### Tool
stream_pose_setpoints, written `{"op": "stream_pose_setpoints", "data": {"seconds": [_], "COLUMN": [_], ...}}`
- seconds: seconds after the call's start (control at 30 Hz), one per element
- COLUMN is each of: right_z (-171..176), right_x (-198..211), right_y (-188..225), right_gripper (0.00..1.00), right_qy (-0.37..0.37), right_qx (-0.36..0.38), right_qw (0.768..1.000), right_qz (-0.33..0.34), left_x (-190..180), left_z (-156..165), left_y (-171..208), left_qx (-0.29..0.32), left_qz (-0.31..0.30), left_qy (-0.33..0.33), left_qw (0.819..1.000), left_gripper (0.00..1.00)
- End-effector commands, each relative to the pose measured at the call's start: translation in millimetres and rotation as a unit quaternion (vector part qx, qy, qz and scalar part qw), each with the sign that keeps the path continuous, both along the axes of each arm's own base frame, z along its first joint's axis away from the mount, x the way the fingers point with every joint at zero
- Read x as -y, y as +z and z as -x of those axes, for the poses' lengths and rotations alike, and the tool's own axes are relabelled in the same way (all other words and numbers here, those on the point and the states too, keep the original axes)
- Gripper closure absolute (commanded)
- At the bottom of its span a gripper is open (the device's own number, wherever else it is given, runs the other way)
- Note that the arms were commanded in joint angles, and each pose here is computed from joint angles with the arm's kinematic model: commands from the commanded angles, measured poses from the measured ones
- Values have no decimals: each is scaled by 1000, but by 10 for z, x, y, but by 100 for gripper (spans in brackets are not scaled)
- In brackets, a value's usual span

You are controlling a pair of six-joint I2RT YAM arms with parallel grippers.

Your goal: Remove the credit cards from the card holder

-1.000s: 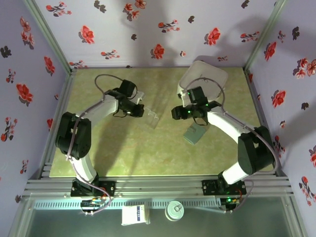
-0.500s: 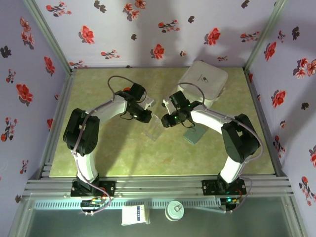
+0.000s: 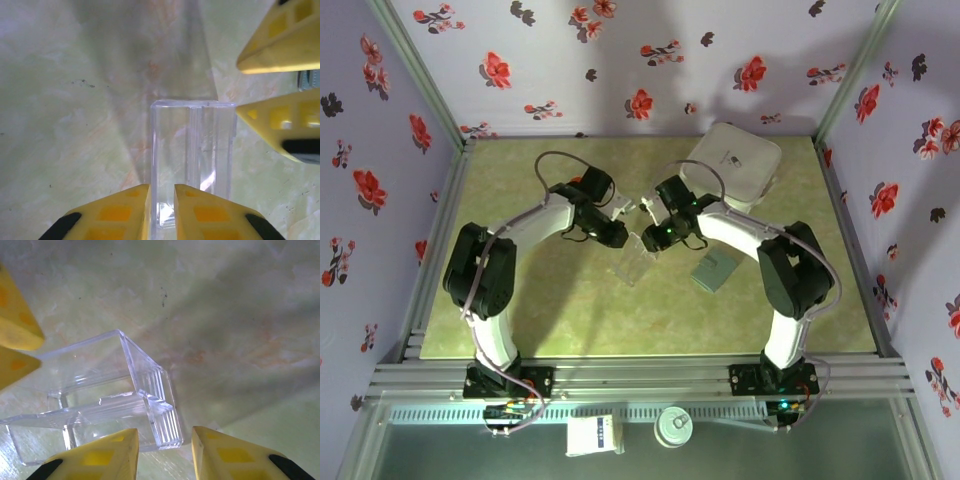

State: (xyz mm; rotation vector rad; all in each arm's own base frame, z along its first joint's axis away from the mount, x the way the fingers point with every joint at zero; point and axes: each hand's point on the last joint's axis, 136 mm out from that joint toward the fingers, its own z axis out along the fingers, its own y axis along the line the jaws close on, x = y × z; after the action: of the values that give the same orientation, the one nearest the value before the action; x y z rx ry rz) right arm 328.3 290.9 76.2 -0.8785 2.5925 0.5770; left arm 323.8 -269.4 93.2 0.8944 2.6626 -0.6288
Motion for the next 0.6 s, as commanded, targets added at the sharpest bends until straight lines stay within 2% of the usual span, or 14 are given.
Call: {"op": "stream_pose_setpoints", "data": {"seconds": [0.0,0.43,0.57], "right_z": [45,64,60], "right_x": [-44,-124,-132], "right_y": [-32,-143,-169], "right_gripper": [67,72,77], "right_qy": [23,40,42], "right_qx": [-13,-27,-29], "right_qw": [1000,999,998], "right_qz": [9,19,22], "left_x": [-115,-526,-630], "left_z": [-13,3,8], "left_y": [172,388,463], "left_qx": [16,35,42], "left_qz": [9,22,31], "left_qy": [23,114,133], "left_qw": [1000,993,990], "left_gripper": [81,81,81]}}
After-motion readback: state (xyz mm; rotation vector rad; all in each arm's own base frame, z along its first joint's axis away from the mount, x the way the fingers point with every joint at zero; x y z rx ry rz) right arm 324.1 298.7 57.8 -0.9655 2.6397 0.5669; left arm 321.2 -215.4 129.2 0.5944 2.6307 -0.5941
